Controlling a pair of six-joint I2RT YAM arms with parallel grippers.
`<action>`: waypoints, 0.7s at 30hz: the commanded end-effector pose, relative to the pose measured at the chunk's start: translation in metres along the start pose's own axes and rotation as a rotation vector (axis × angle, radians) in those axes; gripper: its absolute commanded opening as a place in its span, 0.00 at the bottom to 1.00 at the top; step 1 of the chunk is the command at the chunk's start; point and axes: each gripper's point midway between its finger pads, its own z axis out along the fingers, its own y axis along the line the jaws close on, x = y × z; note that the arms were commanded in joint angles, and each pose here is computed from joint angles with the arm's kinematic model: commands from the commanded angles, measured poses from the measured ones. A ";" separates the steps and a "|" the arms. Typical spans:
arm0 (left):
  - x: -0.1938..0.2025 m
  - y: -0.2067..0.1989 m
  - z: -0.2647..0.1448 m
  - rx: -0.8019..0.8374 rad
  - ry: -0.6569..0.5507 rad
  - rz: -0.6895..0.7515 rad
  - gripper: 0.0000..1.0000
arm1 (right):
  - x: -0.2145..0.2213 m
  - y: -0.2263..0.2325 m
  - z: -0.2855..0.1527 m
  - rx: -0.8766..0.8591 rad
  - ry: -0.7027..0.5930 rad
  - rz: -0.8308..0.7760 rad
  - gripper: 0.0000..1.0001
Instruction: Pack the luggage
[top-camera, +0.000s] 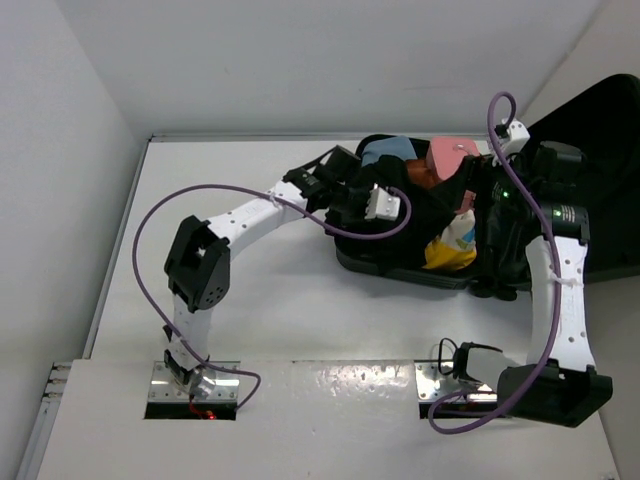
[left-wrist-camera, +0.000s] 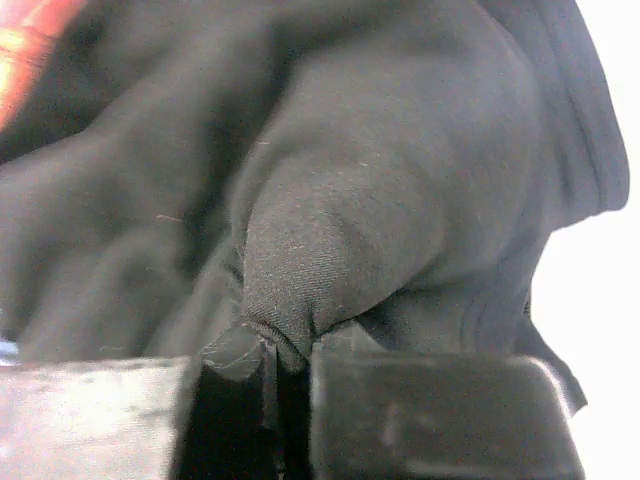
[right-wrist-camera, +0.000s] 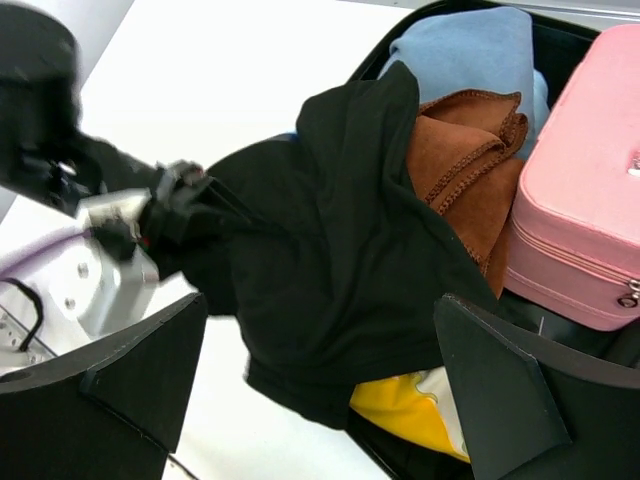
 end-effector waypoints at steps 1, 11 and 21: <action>-0.058 0.058 -0.022 -0.181 -0.097 0.021 0.02 | -0.020 0.006 -0.011 -0.003 -0.062 -0.051 0.95; -0.181 0.167 -0.124 -0.816 -0.560 -0.059 0.00 | -0.033 -0.017 -0.034 0.170 -0.186 -0.072 0.95; -0.155 0.094 -0.023 -0.748 -0.519 0.038 0.00 | -0.033 -0.036 -0.044 0.298 -0.237 -0.082 0.95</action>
